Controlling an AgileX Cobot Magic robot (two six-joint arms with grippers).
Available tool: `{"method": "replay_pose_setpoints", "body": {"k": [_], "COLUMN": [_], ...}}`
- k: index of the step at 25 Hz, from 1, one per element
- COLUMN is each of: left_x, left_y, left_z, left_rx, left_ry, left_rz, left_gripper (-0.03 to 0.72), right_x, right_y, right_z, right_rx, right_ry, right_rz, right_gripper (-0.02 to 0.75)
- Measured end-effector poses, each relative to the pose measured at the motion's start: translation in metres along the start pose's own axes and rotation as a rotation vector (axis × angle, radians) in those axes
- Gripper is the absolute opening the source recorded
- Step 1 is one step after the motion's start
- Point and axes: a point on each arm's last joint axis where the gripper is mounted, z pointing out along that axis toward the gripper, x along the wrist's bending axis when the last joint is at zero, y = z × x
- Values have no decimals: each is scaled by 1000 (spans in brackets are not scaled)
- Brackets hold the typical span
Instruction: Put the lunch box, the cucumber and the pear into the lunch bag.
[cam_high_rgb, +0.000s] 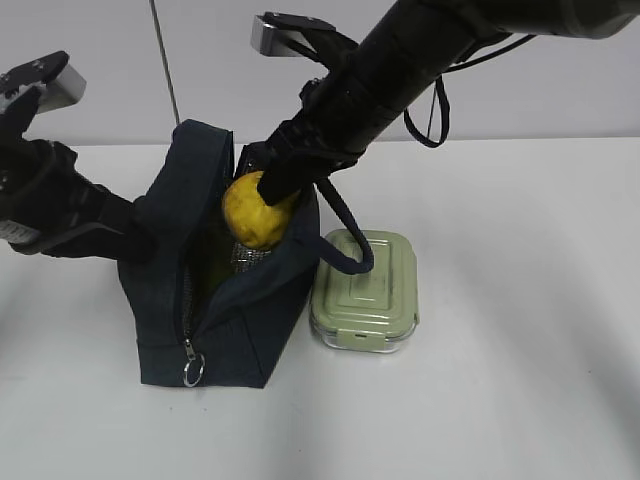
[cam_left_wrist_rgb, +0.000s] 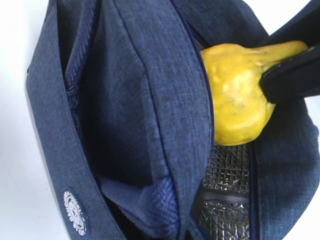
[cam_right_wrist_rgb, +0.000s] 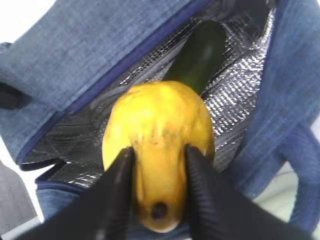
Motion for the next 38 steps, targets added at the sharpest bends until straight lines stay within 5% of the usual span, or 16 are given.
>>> {"method": "replay_pose_setpoints", "body": {"k": [4,6,11,15,23,38], "left_x": [0,0,0,0,0,-1], "left_y": [0,0,0,0,-1,-1], "left_z": [0,0,0,0,0,0], "left_rx": [0,-1,-2,0,6,10], "left_ry": [0,1,1,0,-5,-8], "left_rz": [0,0,0,0,0,0], "left_gripper": [-16,-16,-16,-16,-16,-16], "right_x": [3,6,0,-25,-83,-103], "right_y": [0,2,-13,-67,-163,-186], "right_z": [-1,-6,-41,-61,-37,9], "right_rx": [-2,-8,-54,-154,-276,-257], "right_ry": [25,23,-39,-141,25,152], "right_rz": [13,12,76,300,791,844], "right_gripper": [477,524,510,496,493,568]}}
